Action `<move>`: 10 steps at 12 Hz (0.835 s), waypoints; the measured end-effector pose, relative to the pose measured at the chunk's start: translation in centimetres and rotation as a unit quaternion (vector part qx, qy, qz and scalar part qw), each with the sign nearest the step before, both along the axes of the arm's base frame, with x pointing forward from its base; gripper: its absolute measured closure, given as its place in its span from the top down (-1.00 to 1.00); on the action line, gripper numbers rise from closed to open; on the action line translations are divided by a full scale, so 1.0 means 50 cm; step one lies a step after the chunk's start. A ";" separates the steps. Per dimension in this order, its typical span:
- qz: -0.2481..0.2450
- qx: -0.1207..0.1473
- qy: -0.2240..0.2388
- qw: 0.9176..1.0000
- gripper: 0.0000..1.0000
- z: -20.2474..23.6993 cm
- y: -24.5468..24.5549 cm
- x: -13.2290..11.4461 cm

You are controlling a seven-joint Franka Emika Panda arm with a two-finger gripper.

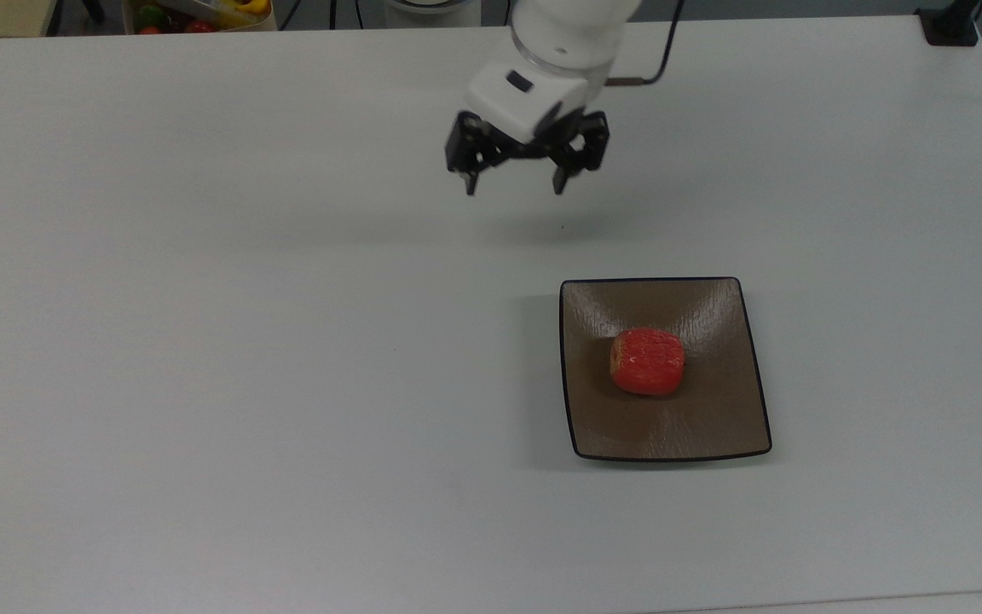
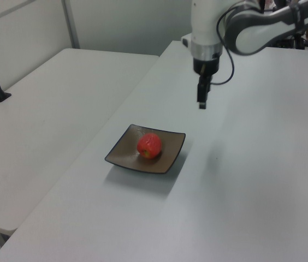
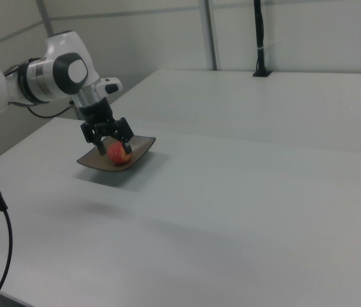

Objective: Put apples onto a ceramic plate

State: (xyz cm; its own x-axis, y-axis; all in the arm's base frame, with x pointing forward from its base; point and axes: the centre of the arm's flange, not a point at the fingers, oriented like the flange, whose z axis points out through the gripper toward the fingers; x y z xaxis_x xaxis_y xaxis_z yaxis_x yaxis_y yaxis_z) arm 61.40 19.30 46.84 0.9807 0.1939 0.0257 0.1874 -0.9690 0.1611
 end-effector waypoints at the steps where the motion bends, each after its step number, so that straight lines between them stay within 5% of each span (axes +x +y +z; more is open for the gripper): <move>1: -0.019 0.002 0.006 1.000 1.00 0.027 -0.035 -0.010; 10: -0.110 0.065 -0.024 0.992 1.00 0.132 -0.214 -0.045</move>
State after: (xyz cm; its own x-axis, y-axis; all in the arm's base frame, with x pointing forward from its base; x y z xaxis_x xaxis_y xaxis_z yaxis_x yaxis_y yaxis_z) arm 59.17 8.59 53.45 0.9959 -0.0330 0.0842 -0.0361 -0.9987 0.0363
